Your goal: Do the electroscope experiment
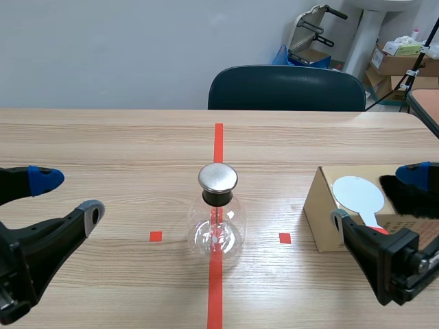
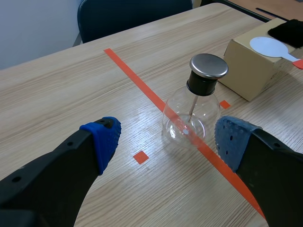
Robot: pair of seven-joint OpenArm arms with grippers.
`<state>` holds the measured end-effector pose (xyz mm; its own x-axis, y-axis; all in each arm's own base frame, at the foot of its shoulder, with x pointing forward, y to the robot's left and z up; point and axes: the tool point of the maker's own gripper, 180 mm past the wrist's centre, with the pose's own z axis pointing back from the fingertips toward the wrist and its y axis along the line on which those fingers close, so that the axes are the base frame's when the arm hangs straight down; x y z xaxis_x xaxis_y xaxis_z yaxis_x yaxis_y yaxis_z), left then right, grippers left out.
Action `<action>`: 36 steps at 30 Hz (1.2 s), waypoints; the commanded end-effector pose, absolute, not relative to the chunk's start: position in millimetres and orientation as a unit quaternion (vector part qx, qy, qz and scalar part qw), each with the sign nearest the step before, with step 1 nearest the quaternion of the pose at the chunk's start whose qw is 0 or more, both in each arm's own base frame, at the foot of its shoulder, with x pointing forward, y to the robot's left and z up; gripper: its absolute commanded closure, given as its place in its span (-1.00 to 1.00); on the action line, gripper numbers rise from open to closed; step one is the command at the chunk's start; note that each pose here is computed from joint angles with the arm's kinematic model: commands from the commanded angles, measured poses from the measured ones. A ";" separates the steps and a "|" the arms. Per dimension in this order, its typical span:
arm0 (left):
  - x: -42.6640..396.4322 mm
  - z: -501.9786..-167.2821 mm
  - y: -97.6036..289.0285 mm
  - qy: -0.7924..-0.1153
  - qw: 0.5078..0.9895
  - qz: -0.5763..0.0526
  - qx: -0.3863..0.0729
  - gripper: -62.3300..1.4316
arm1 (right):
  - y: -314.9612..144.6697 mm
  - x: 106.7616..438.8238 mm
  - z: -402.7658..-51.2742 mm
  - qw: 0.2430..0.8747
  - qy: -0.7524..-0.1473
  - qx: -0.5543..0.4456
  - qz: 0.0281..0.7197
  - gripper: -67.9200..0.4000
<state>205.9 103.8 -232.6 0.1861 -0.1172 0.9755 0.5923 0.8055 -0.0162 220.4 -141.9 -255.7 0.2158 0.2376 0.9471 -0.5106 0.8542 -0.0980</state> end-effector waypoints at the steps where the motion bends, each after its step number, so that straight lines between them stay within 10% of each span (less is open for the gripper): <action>1: 205.7 -226.3 99.2 -0.597 0.738 -0.237 -0.208 -0.42 | -142.8 223.3 -248.7 0.766 -0.583 0.114 0.247 -1.00; 21: 205.8 -226.0 99.2 -0.598 0.737 -0.237 -0.208 -0.42 | -141.5 222.7 -248.4 0.759 -0.585 0.103 0.267 -1.00; 36: 202.4 -226.0 87.0 -0.591 0.729 -0.261 -0.227 -0.42 | -141.4 167.3 -277.0 0.628 -0.514 -0.157 0.563 -1.00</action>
<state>201.0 94.8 -236.6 0.1993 -0.1306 0.9712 0.6290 0.7770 -0.0246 167.4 -140.4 -281.1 -0.1719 0.8698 0.4624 -0.5653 0.2973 -0.7694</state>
